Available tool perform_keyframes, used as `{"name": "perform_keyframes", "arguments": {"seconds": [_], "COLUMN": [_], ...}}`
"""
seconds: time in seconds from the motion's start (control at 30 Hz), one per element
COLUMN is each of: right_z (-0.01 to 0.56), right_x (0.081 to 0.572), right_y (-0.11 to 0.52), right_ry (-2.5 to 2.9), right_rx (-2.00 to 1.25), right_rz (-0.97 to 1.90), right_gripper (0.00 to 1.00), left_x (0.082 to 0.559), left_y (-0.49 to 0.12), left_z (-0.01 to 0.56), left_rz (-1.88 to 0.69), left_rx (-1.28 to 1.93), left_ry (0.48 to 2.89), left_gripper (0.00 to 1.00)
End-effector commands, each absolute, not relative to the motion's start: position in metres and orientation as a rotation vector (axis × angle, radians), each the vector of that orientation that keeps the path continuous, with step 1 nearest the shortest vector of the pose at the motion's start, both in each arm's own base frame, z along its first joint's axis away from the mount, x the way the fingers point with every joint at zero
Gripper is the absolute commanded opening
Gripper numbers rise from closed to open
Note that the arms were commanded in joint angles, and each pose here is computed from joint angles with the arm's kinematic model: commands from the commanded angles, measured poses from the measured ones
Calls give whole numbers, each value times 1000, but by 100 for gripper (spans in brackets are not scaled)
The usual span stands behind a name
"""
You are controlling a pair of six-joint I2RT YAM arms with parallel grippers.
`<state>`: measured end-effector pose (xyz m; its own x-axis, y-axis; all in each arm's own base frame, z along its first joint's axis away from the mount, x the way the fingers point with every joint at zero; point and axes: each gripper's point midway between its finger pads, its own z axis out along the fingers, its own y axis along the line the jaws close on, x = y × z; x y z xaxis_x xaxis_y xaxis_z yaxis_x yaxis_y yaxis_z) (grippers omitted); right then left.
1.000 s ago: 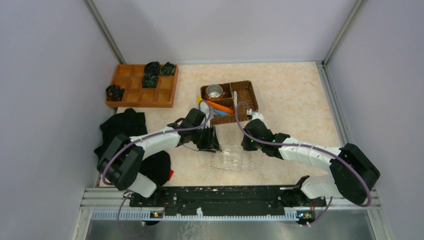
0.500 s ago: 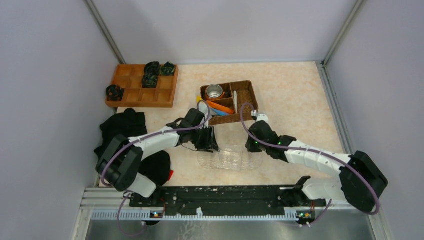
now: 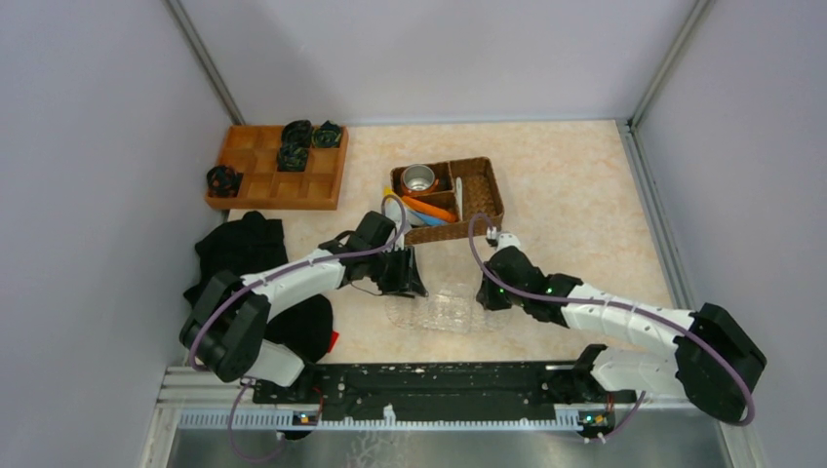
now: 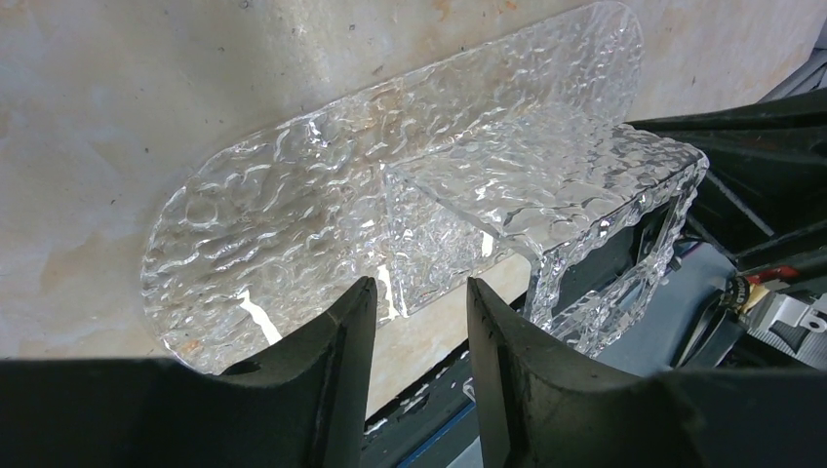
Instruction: Prepare toiletry sets of a toothbrush and toothpaste on the tray
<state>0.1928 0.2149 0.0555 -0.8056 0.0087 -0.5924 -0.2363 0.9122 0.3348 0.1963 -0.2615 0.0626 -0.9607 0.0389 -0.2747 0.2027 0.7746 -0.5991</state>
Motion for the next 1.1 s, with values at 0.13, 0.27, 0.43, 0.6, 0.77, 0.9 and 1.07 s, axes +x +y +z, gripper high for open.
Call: {"name": "perform_keyframes", "arguments": {"seconds": [0.13,0.27,0.43,0.6,0.77,0.9,1.07], "right_z": [74,76,80,82,84,85,85], "right_x": [192,196,204,209,211,212,212], "right_y": [249,255,259,263,264,262,258], "right_ry": [2414,2408,2396,2394,2391,2391,2390], "right_rx": [-216,-224,-238,-242,-245,-242,-237], "right_rz": [622,621,604,587,577,565,548], "right_gripper": [2,2,2,2,2,2,2], "left_x": [197,200,205,207,208,209,208], "left_y": [-264,-268,-273,-277,-278,-281,-283], "left_z": [62,60,59,58,57,58,61], "left_rz": [-972,-980,-989,-1003,-1009,-1028,-1046], "left_rx": [223,225,233,235,241,243,249], "left_ry": [2727,2727,2726,2724,2723,2717,2713], "left_gripper": [46,45,45,45,45,45,44]}}
